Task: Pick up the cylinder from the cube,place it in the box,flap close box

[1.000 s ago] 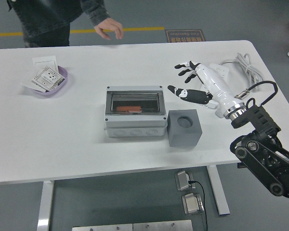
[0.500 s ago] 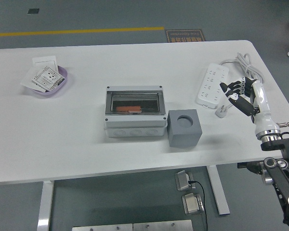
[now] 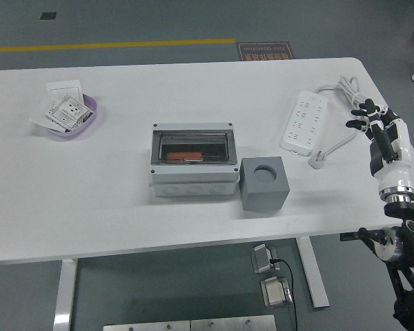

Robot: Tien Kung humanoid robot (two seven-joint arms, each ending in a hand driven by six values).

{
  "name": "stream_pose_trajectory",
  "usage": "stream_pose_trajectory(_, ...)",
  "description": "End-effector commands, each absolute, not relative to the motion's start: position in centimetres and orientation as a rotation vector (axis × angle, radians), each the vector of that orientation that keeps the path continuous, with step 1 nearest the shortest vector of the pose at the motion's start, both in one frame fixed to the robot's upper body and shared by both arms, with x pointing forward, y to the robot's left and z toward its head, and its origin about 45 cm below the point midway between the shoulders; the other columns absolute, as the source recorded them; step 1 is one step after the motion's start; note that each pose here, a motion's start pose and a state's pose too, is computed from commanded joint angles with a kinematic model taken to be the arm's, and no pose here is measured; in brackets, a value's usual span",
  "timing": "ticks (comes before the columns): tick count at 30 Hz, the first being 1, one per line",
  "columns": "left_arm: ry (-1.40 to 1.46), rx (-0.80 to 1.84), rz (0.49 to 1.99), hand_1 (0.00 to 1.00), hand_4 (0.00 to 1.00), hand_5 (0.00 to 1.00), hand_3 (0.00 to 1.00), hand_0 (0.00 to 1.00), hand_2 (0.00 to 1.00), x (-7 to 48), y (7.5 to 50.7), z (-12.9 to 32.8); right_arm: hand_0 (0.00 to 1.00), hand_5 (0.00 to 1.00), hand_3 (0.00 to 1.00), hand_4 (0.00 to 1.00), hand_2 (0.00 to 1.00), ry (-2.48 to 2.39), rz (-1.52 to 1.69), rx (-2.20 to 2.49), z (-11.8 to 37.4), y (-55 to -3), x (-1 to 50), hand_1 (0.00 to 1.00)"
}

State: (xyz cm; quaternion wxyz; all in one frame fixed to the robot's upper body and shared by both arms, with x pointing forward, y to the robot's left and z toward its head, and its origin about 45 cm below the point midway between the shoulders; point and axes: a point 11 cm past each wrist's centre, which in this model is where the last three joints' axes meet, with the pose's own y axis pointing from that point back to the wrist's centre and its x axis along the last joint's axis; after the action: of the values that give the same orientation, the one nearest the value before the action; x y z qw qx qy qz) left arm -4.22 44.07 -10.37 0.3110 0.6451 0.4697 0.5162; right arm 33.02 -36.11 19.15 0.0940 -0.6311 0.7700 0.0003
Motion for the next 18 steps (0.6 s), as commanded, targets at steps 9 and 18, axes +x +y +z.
stream_pose_trajectory(9,1.232,1.709,1.371,0.678,0.730,0.475,0.634,0.637,0.643,-4.2,44.6,-10.2,0.834,0.812,0.842,0.998,0.786,2.262,0.003,-1.885,19.5,-35.9,33.3,0.761)
stream_pose_trajectory(18,1.240,1.699,1.374,0.678,0.731,0.476,0.634,0.637,0.643,-4.2,44.3,-10.3,0.818,0.819,0.771,0.998,0.723,2.232,-0.050,-1.920,20.2,-35.3,33.4,0.725)
